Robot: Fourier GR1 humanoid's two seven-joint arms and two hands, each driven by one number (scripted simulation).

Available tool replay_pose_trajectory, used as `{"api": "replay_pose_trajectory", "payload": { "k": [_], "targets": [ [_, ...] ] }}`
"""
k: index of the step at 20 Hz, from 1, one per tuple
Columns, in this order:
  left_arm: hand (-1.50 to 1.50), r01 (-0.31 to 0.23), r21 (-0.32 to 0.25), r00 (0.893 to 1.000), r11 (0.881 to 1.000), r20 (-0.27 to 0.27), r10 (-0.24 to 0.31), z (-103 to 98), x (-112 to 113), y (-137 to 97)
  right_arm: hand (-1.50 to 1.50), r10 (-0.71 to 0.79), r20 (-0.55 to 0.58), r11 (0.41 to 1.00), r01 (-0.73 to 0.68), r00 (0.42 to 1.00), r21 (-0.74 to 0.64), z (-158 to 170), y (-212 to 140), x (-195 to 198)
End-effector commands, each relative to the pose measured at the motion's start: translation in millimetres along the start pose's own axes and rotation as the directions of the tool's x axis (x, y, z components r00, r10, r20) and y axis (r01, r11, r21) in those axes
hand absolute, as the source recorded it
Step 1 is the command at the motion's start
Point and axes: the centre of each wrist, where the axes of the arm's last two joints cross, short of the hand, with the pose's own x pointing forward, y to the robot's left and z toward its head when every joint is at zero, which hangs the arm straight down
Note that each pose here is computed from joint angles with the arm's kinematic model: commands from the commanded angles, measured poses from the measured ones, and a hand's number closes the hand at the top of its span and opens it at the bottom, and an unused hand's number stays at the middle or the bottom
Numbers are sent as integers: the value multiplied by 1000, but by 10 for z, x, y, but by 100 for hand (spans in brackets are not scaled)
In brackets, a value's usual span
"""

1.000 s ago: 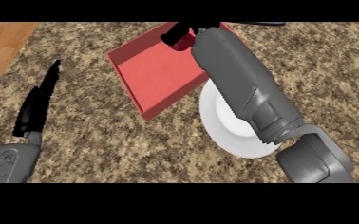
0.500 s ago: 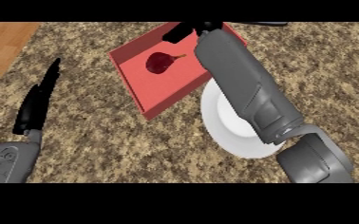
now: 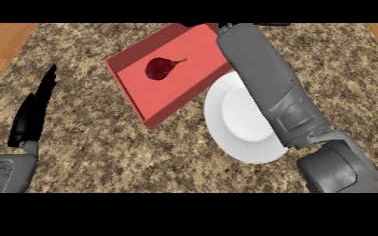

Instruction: Pick the pear from the plate and place it in the cardboard box

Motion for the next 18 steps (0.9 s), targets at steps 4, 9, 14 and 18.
{"api": "replay_pose_trajectory", "payload": {
  "k": [4,9,14,18],
  "targets": [
    [0,5,23,1000,1000,-25,-4,42,-199,132,-150,-98,-6,994,98,995,-52,-118,-384,-300],
    [0,7,41,998,999,-59,-4,262,-264,281,-150,-91,-45,994,88,995,-72,-150,-1043,-829],
    [0,11,47,997,999,-78,-7,218,-295,103,-150,-49,-40,998,47,998,-44,-69,-1479,-1174],
    [0,8,54,998,999,-64,-4,334,-194,193,-150,-24,-49,1000,25,999,19,8,-1664,-1309]
  ]
}}
